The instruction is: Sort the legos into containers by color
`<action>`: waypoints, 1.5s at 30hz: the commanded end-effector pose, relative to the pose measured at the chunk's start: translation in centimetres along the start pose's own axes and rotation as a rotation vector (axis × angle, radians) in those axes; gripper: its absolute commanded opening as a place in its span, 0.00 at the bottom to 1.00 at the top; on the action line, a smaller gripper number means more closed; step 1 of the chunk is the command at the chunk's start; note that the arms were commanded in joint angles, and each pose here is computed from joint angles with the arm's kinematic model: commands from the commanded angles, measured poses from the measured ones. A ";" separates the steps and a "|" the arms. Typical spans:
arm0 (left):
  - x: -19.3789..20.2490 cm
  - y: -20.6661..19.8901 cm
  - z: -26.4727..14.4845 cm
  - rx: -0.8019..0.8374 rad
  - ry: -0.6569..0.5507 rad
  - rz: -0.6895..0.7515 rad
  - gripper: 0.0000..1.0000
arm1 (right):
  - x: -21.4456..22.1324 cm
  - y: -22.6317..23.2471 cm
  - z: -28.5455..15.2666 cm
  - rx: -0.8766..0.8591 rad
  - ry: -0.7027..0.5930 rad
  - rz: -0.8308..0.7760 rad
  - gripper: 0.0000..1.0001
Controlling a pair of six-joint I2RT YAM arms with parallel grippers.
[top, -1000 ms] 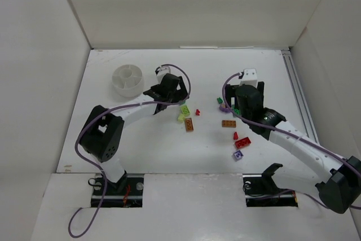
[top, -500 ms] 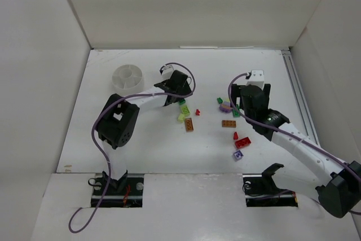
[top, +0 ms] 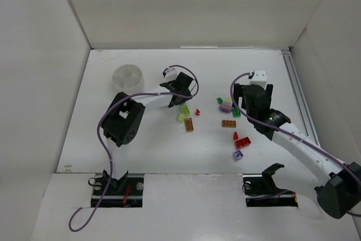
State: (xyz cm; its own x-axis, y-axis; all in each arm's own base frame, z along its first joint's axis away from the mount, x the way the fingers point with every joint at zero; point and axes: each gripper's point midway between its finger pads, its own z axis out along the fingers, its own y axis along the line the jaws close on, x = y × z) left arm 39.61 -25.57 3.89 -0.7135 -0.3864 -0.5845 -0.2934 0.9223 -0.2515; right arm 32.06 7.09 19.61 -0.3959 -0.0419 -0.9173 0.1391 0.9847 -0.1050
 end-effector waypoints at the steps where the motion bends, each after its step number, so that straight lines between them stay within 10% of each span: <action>1: -0.5 -0.9 -0.8 -0.027 -0.029 0.015 0.60 | -0.3 -0.2 0.2 0.015 -0.011 0.022 0.99; 15: -2.7 -2.0 -1.5 -0.016 -0.080 0.072 0.28 | -0.2 -0.4 0.2 0.025 -0.007 0.017 0.99; 28: -16.5 6.1 -9.6 -0.083 -0.495 -0.148 0.29 | -0.1 0.0 0.5 0.003 -0.024 -0.004 0.99; 45: -19.9 13.9 -6.7 -0.347 -0.611 -0.275 0.34 | 0.6 0.7 1.6 0.000 0.011 -0.047 0.99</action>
State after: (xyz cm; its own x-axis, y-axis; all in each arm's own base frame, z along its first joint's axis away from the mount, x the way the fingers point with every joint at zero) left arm 45.47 -5.54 16.69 -0.1834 -0.4461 -0.8760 -0.6367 0.7328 -0.2399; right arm 32.30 7.24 16.81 -0.4611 -0.1096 -0.8806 0.1066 0.9783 -0.1775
